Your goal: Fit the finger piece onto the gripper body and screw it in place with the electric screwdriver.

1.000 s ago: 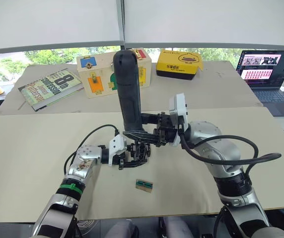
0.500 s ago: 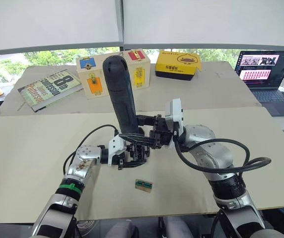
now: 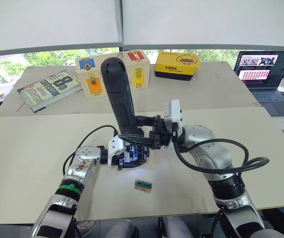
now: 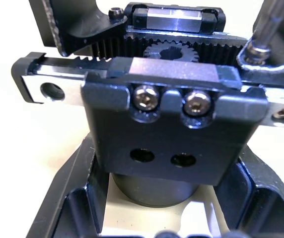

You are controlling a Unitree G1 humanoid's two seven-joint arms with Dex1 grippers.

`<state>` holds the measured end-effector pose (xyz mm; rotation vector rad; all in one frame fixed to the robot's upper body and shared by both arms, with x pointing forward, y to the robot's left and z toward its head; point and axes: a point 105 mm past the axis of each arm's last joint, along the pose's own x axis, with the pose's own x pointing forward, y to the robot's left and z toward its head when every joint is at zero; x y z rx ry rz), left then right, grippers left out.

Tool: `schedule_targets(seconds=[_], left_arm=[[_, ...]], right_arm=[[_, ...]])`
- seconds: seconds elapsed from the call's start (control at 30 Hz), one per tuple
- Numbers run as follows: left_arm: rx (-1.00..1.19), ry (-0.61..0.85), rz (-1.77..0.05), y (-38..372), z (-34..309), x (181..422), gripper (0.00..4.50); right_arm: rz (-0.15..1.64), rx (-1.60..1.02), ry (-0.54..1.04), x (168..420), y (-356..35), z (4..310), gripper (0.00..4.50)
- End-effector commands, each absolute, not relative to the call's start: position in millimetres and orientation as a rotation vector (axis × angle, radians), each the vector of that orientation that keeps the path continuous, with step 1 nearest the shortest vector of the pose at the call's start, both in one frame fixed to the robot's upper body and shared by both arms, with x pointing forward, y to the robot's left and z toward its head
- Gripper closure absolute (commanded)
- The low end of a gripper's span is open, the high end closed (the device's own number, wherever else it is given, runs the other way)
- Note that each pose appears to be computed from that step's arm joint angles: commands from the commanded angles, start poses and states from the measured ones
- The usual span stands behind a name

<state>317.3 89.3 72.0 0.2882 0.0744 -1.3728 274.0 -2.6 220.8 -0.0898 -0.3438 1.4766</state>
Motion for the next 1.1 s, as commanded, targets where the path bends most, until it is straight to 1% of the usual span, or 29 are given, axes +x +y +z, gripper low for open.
schedule_targets(seconds=[0.03, 0.1, 0.23, 0.43, 0.63, 0.7, 0.73, 0.77, 0.8, 0.93, 1.03, 1.1], left_arm=[[0.278, 0.118, -1.404, 88.9, 61.5, 309.8, 2.17], [0.279, 0.127, -1.4, 89.6, 59.8, 309.9, 2.17], [0.298, 0.141, -1.38, 91.4, 56.2, 312.0, 2.17], [0.293, 0.19, -1.369, 93.8, 50.1, 312.6, 2.17], [0.282, 0.249, -1.386, 95.1, 44.2, 309.7, 2.17], [0.275, 0.254, -1.381, 95.7, 44.5, 309.8, 1.12], [0.29, 0.229, -1.374, 96.1, 46.7, 310.9, 0.69], [0.302, 0.216, -1.358, 97.7, 47.8, 312.6, 0.32], [0.304, 0.207, -1.356, 99.4, 49.0, 312.8, 0.1], [0.322, 0.187, -1.345, 115.1, 54.1, 309.4, 0.1], [0.329, 0.184, -1.324, 132.1, 59.4, 305.4, 0.1], [0.331, 0.177, -1.284, 152.7, 66.3, 302.6, 0.1]], right_arm=[[1.519, -0.071, -0.368, 266.6, -4.5, 223.5, 2.55], [1.532, -0.046, -0.462, 260.2, -7.5, 244.8, 2.55], [1.547, -0.065, -0.537, 254.4, -12.2, 264.7, 2.55], [1.567, -0.083, -0.609, 247.7, -16.1, 283.0, 2.55], [1.582, -0.08, -0.643, 243.7, -16.9, 289.4, 2.55], [1.595, -0.074, -0.659, 240.3, -16.8, 292.8, 2.55], [1.614, -0.065, -0.662, 236.8, -16.6, 294.9, 2.55], [1.633, -0.056, -0.666, 232.9, -16.5, 297.3, 2.55], [1.648, -0.049, -0.669, 229.9, -16.1, 299.3, 2.55], [1.696, -0.023, -0.682, 218.1, -17.9, 310.8, 2.55], [1.692, -0.011, -0.685, 214.6, -25.7, 318.4, 2.55], [1.667, -0.029, -0.683, 213.8, -37.1, 323.4, 2.55]])
